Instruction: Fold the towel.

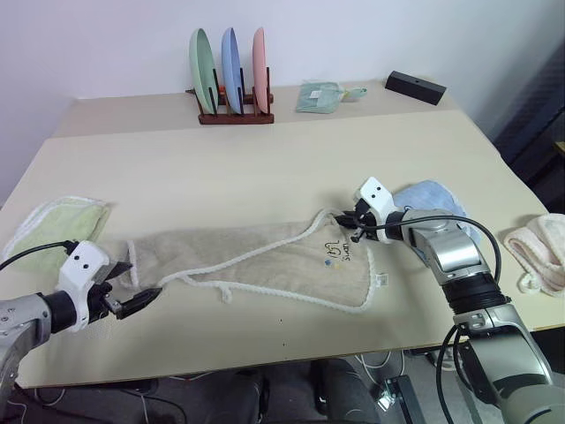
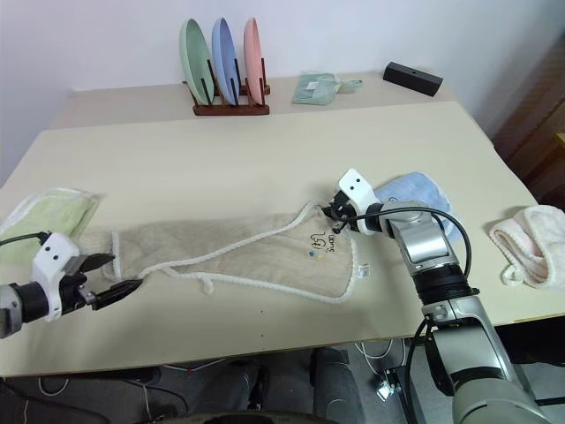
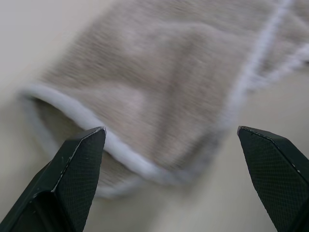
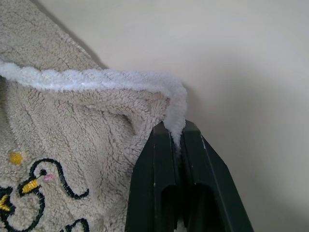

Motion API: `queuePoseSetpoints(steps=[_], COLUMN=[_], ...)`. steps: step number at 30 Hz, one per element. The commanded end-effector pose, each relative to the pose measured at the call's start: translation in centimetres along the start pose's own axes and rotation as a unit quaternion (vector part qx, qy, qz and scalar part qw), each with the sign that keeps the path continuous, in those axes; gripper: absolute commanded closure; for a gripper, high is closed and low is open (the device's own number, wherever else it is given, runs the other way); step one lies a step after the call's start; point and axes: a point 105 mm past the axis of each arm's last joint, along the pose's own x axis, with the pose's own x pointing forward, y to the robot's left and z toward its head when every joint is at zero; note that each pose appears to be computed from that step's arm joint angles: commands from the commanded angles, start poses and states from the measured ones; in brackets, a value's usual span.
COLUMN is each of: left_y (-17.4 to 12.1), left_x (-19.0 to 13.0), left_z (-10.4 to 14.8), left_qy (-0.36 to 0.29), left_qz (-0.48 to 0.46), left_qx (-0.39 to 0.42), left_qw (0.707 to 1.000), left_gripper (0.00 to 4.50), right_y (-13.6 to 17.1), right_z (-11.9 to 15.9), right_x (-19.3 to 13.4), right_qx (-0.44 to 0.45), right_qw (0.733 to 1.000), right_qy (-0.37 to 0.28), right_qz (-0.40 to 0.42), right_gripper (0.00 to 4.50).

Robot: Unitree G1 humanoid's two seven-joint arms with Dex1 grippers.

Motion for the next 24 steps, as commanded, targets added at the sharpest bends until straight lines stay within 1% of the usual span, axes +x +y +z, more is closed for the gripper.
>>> queuePoseSetpoints(steps=[1,2,8,9,11,14,17,19,21,23,24], left_y=[0.4,0.3,-0.4,-0.4,-0.1,1.3,1.9,2.4,3.3,3.6,3.3], left_x=[0.1,0.1,-0.3,-0.4,-0.5,-1.2,-1.7,-1.9,-2.0,-2.1,-2.1], left_z=[0.4,0.5,0.5,0.5,0.8,2.2,3.1,3.4,4.3,4.6,5.1], left_qy=[-0.014,-0.020,-0.032,-0.034,-0.043,-0.088,-0.110,-0.120,-0.144,-0.153,-0.164], left_qz=[0.014,0.010,-0.004,-0.004,0.010,0.042,0.052,0.065,0.088,0.095,0.085], left_qx=[0.018,0.015,0.008,0.007,0.014,0.001,-0.006,-0.006,-0.017,-0.023,-0.028], left_qw=[1.000,1.000,0.999,0.999,0.999,0.995,0.993,0.991,0.986,0.983,0.982], left_gripper=[0.57,0.90,4.05,4.47,4.47,4.47,4.47,4.47,4.47,4.47,4.47], right_y=[0.3,0.3,0.3,0.3,0.3,0.1,-0.1,-0.3,-0.8,-1.0,-1.2], right_z=[1.4,1.4,1.6,1.6,1.6,1.9,2.2,2.6,3.2,3.4,4.0], right_x=[0.0,0.0,0.1,0.1,0.2,0.0,-0.3,-0.6,-1.1,-1.3,-1.6], right_qx=[-0.015,-0.016,-0.018,-0.019,-0.020,-0.028,-0.038,-0.047,-0.066,-0.073,-0.088], right_qw=[1.000,1.000,1.000,1.000,1.000,0.999,0.999,0.998,0.997,0.997,0.995], right_qy=[-0.020,-0.020,-0.021,-0.021,-0.021,-0.025,-0.029,-0.034,-0.039,-0.040,-0.046], right_qz=[0.004,0.005,0.007,0.007,0.008,0.008,0.007,0.005,-0.004,-0.007,-0.010], right_gripper=[4.50,4.50,4.50,4.50,4.50,4.50,4.50,4.50,4.50,4.50,4.50])
